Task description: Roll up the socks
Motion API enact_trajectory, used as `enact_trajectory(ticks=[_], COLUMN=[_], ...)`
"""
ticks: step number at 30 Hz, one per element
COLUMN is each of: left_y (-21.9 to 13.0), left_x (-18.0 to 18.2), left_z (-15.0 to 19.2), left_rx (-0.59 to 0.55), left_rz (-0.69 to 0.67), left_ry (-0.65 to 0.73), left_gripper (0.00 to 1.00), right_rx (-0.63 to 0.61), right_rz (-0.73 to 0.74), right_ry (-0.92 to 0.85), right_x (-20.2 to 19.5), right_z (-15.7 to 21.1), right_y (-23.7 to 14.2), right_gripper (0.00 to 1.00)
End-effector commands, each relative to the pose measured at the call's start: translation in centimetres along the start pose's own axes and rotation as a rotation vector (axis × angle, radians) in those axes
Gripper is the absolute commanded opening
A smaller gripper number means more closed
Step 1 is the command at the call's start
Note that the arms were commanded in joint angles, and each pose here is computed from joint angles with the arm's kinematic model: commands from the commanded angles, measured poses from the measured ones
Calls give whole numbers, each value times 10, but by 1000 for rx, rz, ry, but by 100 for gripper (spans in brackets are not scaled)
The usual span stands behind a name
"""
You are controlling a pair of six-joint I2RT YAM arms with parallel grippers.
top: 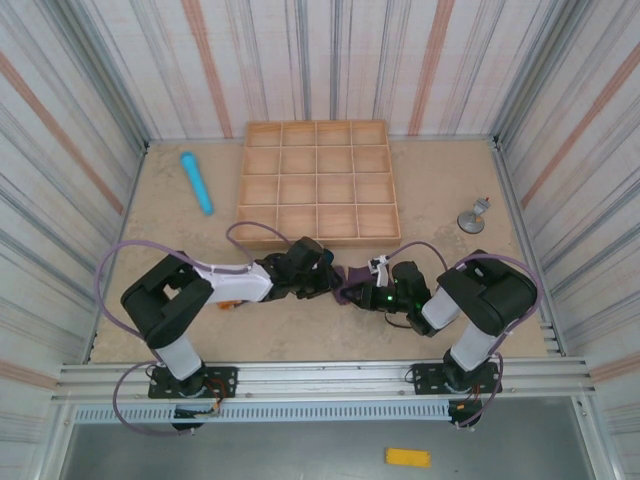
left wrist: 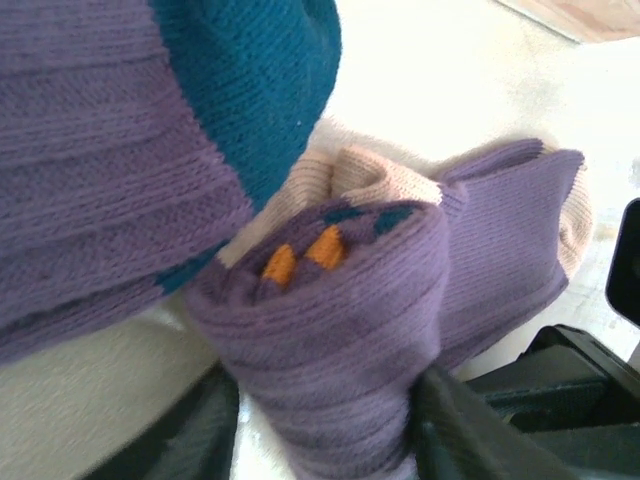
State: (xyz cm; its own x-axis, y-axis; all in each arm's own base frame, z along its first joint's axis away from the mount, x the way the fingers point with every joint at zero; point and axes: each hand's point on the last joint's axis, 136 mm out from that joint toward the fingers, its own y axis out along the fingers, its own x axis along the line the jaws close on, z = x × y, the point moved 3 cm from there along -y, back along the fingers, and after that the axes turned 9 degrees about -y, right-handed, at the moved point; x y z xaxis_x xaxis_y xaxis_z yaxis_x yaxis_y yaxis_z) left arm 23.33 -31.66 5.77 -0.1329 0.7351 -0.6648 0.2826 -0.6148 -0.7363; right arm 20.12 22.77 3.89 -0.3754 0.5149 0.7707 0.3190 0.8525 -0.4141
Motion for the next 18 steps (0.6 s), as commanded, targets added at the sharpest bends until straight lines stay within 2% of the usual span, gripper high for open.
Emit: enact_trajectory(ticks=[1,3,6,7,8,10,11,18], left_y=[11,13,9,6,3,-8,-13,-44], left_x=[11,17,23,25,28,30,32,40], left_z=[-1,-1,-2,-3,-3,-5,-4,1], left_rx=[-1,0,-11,-18,-21,-33,-38,-50], left_rz=[-48,-78,-115,-127,-143,-179,-201,-321], left_ry=[-8,-21,-40,-48,-57,-80,-89,-204], left_gripper=[32,27,12,7,2,0,0,0], right_rx=[216,214,217,219,220,222,222,229], right_rz=[263,255,233,228,225,226,228,303], right_ry=[223,222,207,198,190,163,145,-107], right_x=[-57,-57,-53,-52,-50,-46,-44,-7], right_z=[69,67,65,63,62,58,56,29], right_y=[-18,-17,-15,-15,-14,-14,-14,-18], right_gripper=[0,0,0,5,13,32,38,59])
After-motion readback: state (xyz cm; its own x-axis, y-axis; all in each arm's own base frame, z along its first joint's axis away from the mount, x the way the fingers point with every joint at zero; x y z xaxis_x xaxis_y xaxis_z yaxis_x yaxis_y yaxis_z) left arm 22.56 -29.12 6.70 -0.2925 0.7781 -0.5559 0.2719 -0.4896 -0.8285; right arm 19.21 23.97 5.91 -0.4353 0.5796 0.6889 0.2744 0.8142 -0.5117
